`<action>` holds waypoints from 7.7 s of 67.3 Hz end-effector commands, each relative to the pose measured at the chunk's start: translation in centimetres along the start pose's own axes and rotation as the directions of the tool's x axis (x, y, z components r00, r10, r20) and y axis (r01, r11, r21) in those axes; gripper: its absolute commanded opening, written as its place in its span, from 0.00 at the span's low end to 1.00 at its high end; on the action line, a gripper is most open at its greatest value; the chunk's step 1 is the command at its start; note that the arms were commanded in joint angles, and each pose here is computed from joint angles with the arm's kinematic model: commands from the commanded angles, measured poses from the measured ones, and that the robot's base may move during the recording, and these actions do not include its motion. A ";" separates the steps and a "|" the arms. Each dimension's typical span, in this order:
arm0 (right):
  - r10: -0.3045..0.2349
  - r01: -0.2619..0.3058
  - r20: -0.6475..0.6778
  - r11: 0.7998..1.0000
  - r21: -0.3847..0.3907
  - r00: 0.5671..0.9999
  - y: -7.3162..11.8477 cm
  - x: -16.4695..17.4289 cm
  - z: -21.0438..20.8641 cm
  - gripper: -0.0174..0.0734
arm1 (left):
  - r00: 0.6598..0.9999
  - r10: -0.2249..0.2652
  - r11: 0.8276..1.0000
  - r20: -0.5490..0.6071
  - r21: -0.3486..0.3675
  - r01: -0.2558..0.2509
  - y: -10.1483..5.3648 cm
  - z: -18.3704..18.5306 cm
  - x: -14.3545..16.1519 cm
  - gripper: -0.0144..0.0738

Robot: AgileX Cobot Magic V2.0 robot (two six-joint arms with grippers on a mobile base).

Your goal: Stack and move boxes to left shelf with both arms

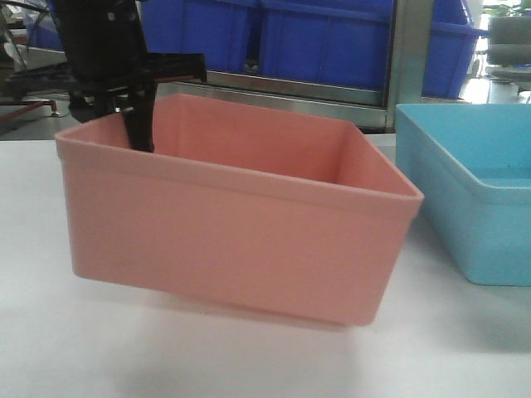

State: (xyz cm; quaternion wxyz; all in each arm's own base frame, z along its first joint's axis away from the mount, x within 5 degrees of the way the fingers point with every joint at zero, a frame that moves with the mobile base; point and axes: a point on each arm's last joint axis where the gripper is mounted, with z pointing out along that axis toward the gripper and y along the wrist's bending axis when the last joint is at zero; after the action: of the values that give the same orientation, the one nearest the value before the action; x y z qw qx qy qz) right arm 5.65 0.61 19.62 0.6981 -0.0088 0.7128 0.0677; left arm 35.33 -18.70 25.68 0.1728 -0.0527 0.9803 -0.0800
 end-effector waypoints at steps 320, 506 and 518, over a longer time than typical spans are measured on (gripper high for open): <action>0.045 0.145 -0.683 0.965 0.217 0.729 -14.1 -14.8 30.1 0.25 | 0.538 0.311 0.851 0.783 0.024 -0.525 14.5 -18.2 19.9 0.15; 0.211 -0.188 -0.740 0.975 0.116 0.639 17.0 -10.0 30.6 0.25 | 0.542 0.307 0.851 0.783 0.029 -0.524 14.5 -18.2 19.9 0.15; 0.193 -0.161 -0.748 0.980 0.116 0.636 17.0 -9.2 31.0 0.26 | 0.542 0.307 0.851 0.783 0.029 -0.524 14.5 -18.2 19.9 0.15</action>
State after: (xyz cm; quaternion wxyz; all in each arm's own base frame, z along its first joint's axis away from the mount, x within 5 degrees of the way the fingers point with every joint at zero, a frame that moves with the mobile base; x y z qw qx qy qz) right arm 34.61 20.04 26.47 0.2664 0.0505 0.9596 0.0757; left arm 9.11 -4.41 31.81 0.5408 0.1832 0.8122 -0.1199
